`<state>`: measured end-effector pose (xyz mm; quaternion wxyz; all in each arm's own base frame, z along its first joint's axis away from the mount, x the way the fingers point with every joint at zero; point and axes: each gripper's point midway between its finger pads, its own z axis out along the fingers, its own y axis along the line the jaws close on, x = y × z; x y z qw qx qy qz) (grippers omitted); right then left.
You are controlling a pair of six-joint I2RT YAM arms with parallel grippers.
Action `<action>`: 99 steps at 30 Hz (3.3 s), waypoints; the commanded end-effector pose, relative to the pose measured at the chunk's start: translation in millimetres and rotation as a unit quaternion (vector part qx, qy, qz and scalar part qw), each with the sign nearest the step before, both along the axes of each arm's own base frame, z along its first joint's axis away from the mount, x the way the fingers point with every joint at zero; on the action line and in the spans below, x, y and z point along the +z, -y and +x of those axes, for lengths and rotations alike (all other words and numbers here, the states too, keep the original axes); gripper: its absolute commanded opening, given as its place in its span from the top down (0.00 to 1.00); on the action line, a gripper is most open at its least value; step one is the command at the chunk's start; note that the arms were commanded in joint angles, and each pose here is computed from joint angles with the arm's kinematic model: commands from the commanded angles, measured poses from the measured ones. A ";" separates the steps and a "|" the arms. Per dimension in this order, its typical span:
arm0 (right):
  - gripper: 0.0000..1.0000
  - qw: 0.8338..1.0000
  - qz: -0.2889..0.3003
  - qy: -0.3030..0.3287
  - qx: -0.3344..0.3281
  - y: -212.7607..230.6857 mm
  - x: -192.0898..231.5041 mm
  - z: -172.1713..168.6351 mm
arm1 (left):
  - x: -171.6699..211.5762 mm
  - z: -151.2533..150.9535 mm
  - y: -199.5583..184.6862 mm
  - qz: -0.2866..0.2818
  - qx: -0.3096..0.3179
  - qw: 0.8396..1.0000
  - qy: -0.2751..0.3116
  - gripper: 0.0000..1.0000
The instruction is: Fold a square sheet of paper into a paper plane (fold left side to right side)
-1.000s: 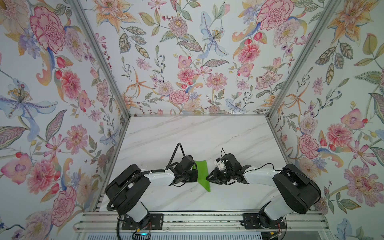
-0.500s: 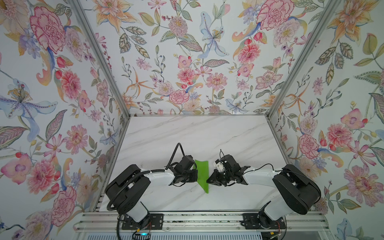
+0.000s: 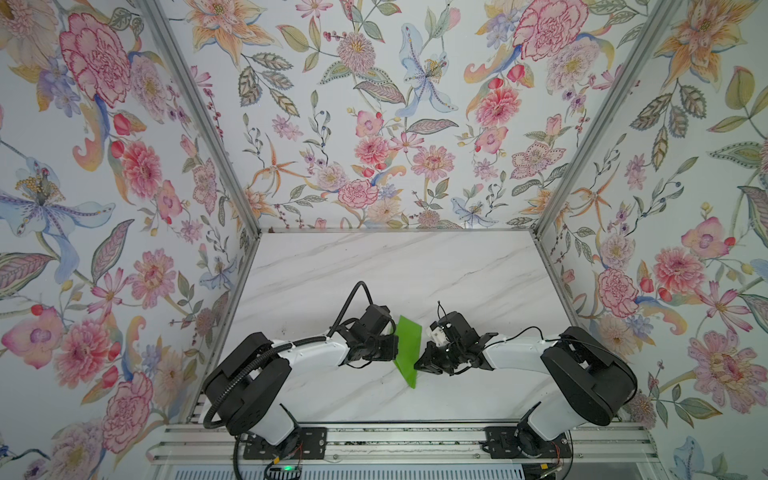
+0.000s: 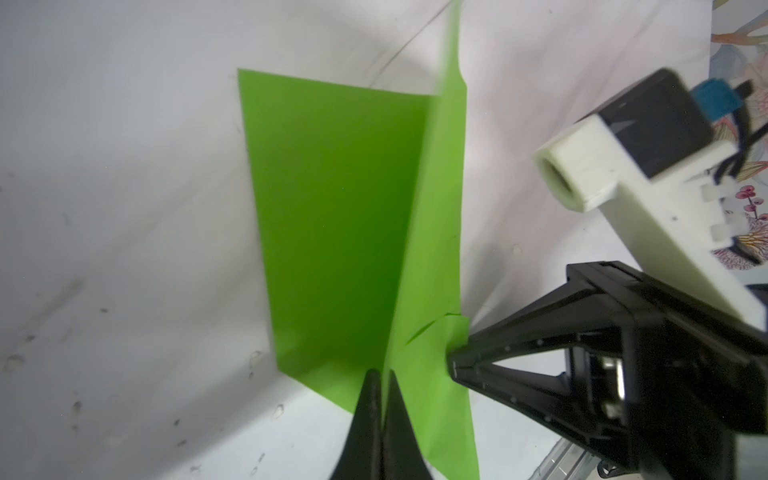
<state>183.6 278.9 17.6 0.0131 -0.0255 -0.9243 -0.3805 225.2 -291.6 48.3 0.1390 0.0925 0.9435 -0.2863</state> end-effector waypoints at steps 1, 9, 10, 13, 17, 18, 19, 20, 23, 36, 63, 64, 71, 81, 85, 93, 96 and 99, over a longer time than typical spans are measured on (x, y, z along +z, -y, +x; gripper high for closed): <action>1.00 1.000 -0.019 -0.005 0.011 1.0 -10.2 -4.7 | 6.8 -8.5 6.3 0.014 -0.036 0.999 -0.007 1.00; 1.00 0.999 -0.027 -0.006 0.023 -0.6 -16.3 -8.9 | 5.3 -6.6 11.9 0.048 -0.052 0.997 -0.009 0.98; 1.00 0.999 -0.027 -0.006 0.026 -0.6 -16.7 -9.5 | 5.6 -5.2 11.1 0.054 -0.052 0.997 -0.007 0.97; 1.00 0.999 -0.033 -0.003 0.030 0.8 -17.7 -11.3 | 3.0 -0.8 3.4 0.090 -0.052 0.995 0.000 0.97; 1.00 0.998 -0.050 0.008 0.032 5.5 -15.8 -9.6 | -4.6 1.7 -12.7 0.157 -0.056 0.986 0.006 0.97; 1.00 0.998 -0.053 0.014 0.033 6.3 -14.2 -7.9 | -6.0 2.1 -15.2 0.166 -0.058 0.984 0.006 0.97; 1.00 0.998 -0.056 0.019 0.034 6.4 -12.5 -6.3 | -6.7 1.6 -16.2 0.170 -0.059 0.984 0.006 0.97; 1.00 0.998 -0.056 0.024 0.035 6.0 -10.6 -4.9 | -7.4 0.6 -16.5 0.169 -0.061 0.984 0.005 0.97; 0.91 0.998 -0.043 0.032 0.037 1.2 -4.6 -2.5 | -11.8 -1.5 -16.2 0.168 -0.061 0.984 -0.002 0.98; 0.67 1.000 0.009 0.007 -0.019 -1.5 10.3 -14.3 | -42.6 -6.8 -21.3 0.157 -0.017 0.987 -0.026 1.00; 1.00 1.000 -0.015 -0.005 -0.021 -0.5 -10.8 -27.8 | -19.4 -5.5 -11.9 0.118 -0.014 0.993 -0.018 1.00; 1.00 1.000 -0.018 -0.005 -0.017 0.1 -12.0 -29.0 | -14.5 -6.4 -8.4 0.110 -0.017 0.994 -0.017 1.00; 1.00 0.999 -0.037 -0.005 0.001 0.8 -18.5 -32.0 | 4.6 -5.8 -0.5 0.087 -0.022 0.996 -0.013 1.00; 1.00 0.998 -0.051 0.000 0.026 -2.7 -22.9 -35.6 | 12.2 -4.6 13.7 0.068 -0.036 0.997 -0.018 1.00; 1.00 0.998 -0.052 0.000 0.032 -3.8 -24.1 -37.8 | 16.8 1.3 19.8 0.061 -0.033 0.998 -0.012 1.00; 1.00 0.998 -0.052 0.002 0.041 -4.8 -25.2 -39.9 | 15.0 5.5 28.0 0.051 -0.032 0.998 -0.014 1.00; 1.00 0.998 -0.055 0.000 0.041 -3.5 -27.1 -40.7 | 14.5 7.9 30.9 0.048 -0.031 0.998 -0.013 1.00; 1.00 0.998 -0.054 0.001 0.042 -3.5 -26.4 -41.8 | 13.3 11.4 34.4 0.046 -0.030 0.998 -0.012 1.00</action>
